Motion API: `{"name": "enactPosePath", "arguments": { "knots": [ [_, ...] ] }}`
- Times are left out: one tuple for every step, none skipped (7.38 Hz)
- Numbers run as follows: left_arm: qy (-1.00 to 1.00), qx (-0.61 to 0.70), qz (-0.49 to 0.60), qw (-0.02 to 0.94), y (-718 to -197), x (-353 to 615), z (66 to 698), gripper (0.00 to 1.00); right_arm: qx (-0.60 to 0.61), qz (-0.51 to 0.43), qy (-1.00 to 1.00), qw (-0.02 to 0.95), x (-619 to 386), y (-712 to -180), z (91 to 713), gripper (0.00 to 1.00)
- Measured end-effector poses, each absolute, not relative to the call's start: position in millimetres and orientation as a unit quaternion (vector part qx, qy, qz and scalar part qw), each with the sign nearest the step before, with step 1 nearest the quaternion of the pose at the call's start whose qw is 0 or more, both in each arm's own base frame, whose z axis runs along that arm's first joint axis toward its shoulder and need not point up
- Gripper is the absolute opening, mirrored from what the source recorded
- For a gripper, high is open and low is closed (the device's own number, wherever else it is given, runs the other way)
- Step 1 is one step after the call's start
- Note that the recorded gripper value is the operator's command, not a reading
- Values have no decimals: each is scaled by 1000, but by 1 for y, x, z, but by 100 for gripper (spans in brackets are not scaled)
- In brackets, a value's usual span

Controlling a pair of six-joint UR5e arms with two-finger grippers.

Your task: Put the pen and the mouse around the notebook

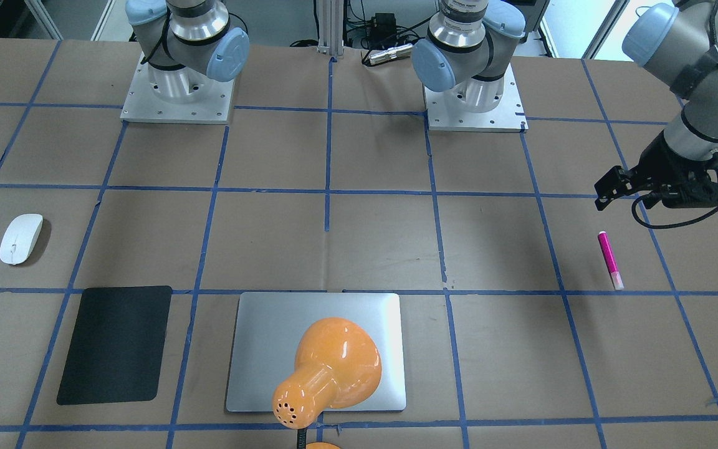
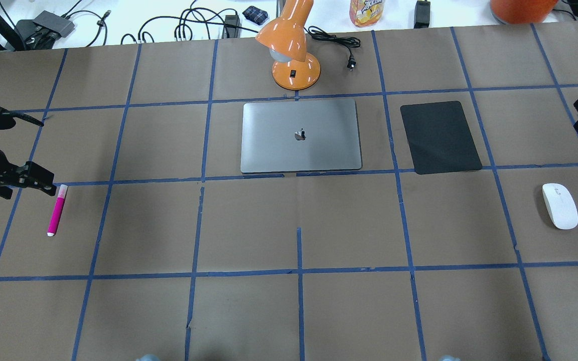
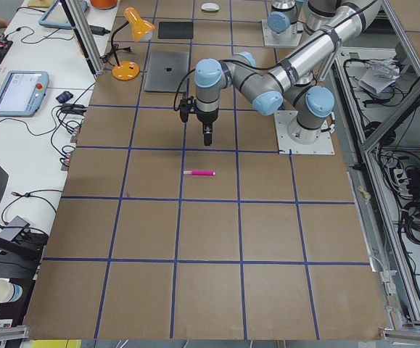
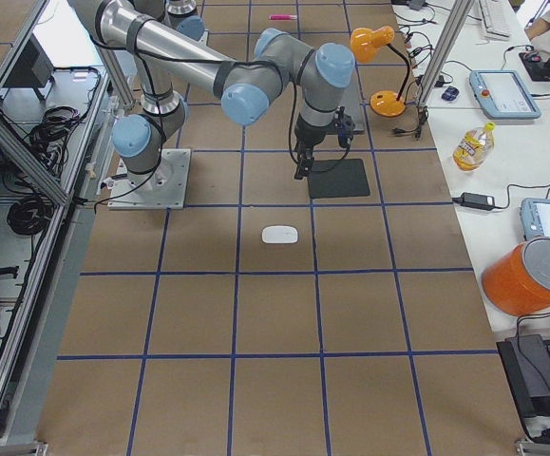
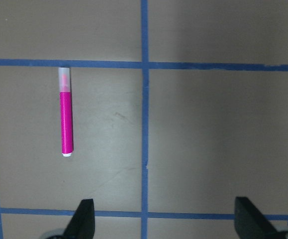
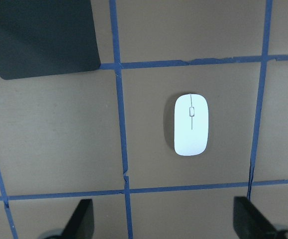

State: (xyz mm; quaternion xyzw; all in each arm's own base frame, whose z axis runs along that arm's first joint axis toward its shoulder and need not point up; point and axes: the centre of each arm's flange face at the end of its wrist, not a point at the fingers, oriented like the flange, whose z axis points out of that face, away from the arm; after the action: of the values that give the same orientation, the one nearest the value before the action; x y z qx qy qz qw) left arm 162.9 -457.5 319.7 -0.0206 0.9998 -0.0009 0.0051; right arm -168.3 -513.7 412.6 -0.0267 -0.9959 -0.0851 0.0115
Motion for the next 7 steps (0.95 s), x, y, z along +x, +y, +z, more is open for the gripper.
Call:
{"name": "enactPosePath", "arguments": {
  "knots": [
    [1000, -22, 8, -2, -461, 176, 299, 100, -34, -85, -996, 12, -181, -507, 389, 100],
    [999, -26, 17, -8, -463, 190, 279, 100, -41, -81, -996, 13, -190, -499, 363, 100],
    [999, -27, 22, -11, -467, 199, 262, 100, -47, -74, -996, 17, -196, -492, 337, 100],
    [999, -27, 24, -12, -472, 206, 245, 100, -51, -67, -996, 20, -202, -488, 312, 100],
    [999, -27, 25, -13, -478, 213, 230, 100, -50, -61, -997, 21, -210, -486, 284, 100],
    [999, -26, 26, -14, -483, 217, 216, 100, -45, -55, -997, 20, -219, -483, 259, 100],
    [999, -24, 25, -13, -487, 221, 205, 100, -40, -52, -998, 15, -225, -479, 239, 100]
  ]
}}
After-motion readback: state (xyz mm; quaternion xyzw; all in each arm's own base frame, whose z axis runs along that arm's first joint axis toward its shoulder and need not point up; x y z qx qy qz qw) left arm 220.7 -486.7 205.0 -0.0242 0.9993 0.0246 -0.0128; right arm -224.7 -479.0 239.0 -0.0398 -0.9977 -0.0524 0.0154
